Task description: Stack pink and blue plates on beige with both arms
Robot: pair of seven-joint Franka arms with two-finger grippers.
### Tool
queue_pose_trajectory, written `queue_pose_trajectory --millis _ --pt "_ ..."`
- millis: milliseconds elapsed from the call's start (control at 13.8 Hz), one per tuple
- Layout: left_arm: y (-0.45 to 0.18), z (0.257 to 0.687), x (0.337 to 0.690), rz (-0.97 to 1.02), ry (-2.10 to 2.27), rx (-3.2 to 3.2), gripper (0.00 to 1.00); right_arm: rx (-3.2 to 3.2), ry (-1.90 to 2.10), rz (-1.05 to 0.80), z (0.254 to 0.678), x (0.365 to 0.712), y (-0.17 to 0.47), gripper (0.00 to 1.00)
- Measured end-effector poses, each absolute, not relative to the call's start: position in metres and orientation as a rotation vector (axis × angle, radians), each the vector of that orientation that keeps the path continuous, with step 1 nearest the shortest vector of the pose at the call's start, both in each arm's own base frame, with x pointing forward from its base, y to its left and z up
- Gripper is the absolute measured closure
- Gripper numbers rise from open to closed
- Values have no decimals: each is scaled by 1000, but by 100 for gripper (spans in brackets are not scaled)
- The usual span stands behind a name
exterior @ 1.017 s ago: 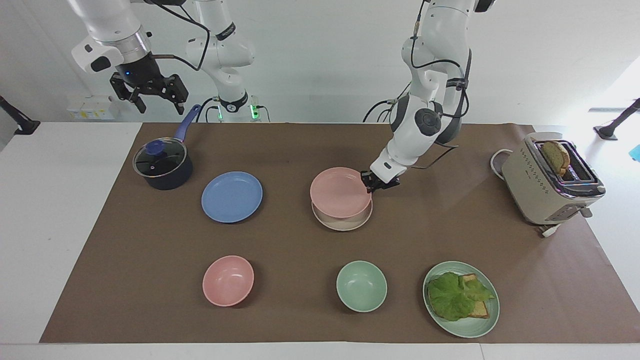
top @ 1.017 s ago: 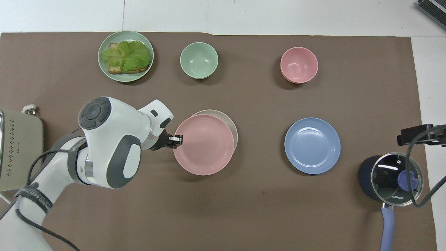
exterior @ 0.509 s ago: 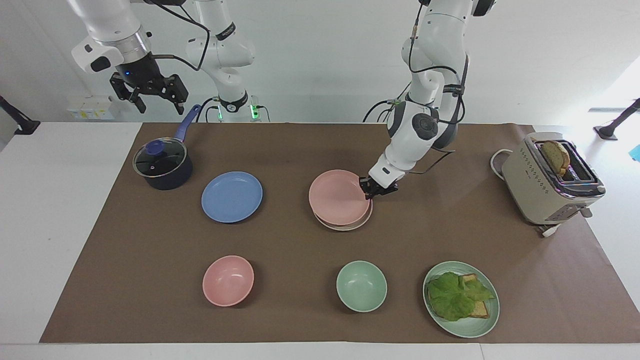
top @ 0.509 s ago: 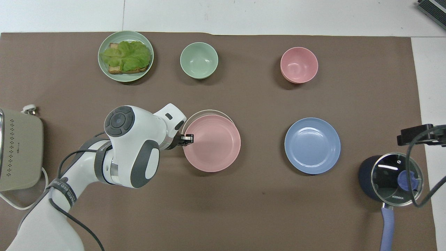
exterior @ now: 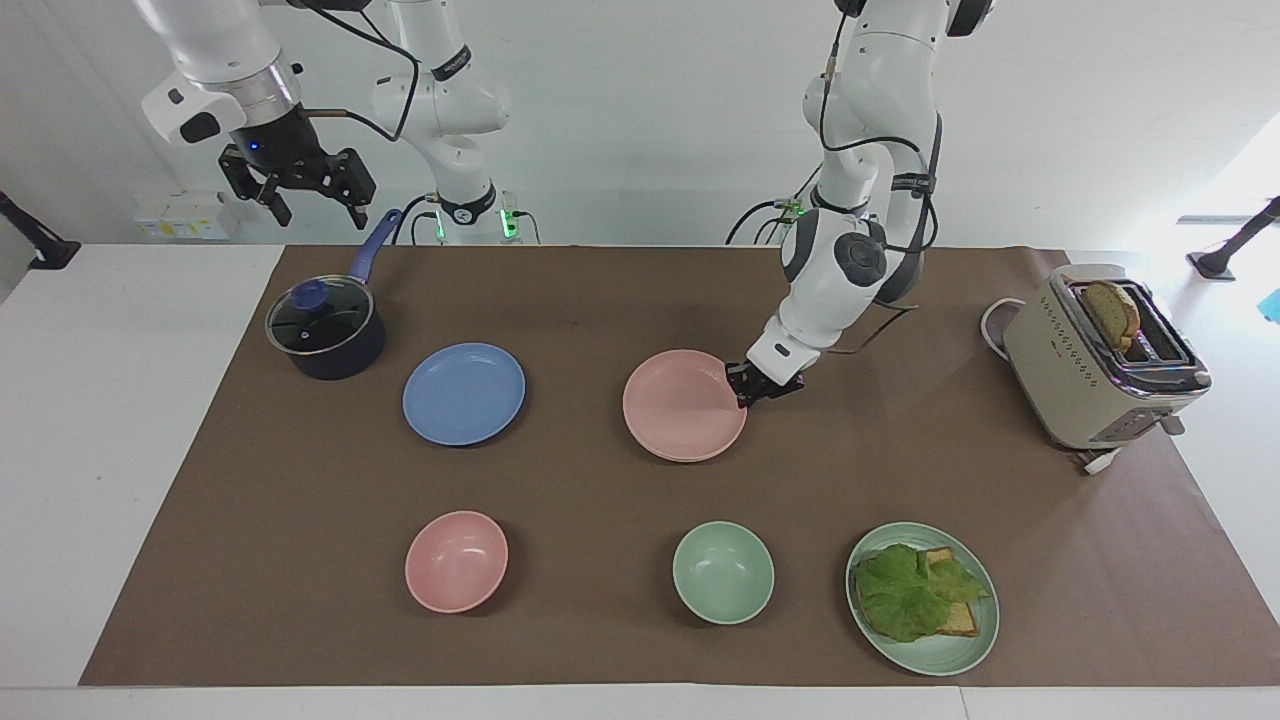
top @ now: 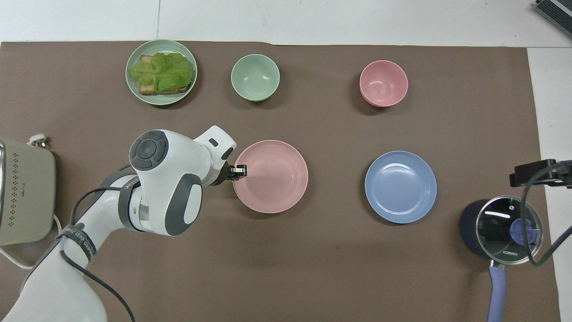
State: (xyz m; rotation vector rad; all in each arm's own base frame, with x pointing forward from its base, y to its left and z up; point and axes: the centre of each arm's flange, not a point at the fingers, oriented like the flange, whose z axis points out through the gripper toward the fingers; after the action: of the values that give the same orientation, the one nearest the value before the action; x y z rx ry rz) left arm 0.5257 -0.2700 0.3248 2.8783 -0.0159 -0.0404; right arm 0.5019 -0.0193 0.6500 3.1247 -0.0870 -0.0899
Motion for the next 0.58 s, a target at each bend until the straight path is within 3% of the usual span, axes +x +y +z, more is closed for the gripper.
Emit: queue_pose_trajectory --millis 218,581 --pt "-270 325 527 -38 -12 2878 67 3125 -87 -89 650 502 -19 0" --pt "-265 337 535 -18 1 2870 10 3126 -82 -19 654 507 -19 0"
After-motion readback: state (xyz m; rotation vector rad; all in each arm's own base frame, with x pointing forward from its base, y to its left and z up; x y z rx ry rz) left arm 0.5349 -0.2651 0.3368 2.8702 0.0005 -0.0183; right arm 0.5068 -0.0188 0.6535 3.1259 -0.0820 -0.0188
